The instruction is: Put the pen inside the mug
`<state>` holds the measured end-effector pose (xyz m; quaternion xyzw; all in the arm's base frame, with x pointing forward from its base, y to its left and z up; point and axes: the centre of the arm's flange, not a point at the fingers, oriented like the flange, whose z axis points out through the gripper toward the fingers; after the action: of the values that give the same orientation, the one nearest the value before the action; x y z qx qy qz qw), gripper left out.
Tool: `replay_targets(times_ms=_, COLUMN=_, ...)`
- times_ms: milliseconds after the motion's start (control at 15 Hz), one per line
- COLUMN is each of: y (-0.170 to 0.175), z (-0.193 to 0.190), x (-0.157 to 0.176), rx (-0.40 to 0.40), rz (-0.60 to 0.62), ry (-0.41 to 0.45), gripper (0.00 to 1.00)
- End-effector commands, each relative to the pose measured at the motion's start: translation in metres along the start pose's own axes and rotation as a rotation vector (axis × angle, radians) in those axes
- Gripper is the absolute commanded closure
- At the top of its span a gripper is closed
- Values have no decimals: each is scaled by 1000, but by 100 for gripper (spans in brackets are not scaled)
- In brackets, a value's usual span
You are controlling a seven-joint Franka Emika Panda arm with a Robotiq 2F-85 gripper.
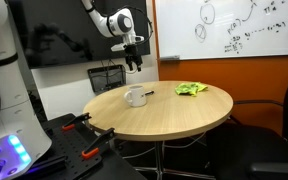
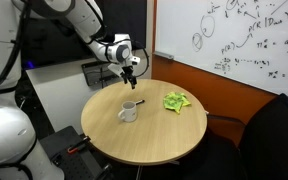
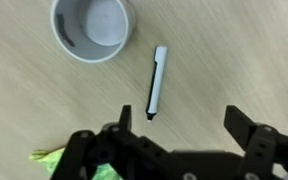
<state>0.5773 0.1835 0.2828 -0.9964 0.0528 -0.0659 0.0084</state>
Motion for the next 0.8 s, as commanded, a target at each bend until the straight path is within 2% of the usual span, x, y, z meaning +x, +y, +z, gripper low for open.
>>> replay_targets(times_ms=0, y=-8, z=35, x=39, rx=20, rz=13, ry=25, gripper=0)
replay_targets(times_ms=467, y=0, z=105, x=72, rx=39, rz=42, ry=-68, gripper=0)
replay_targets(times_ms=733, y=6, z=131, x=76, rx=6, rz=58, ry=-124, gripper=0)
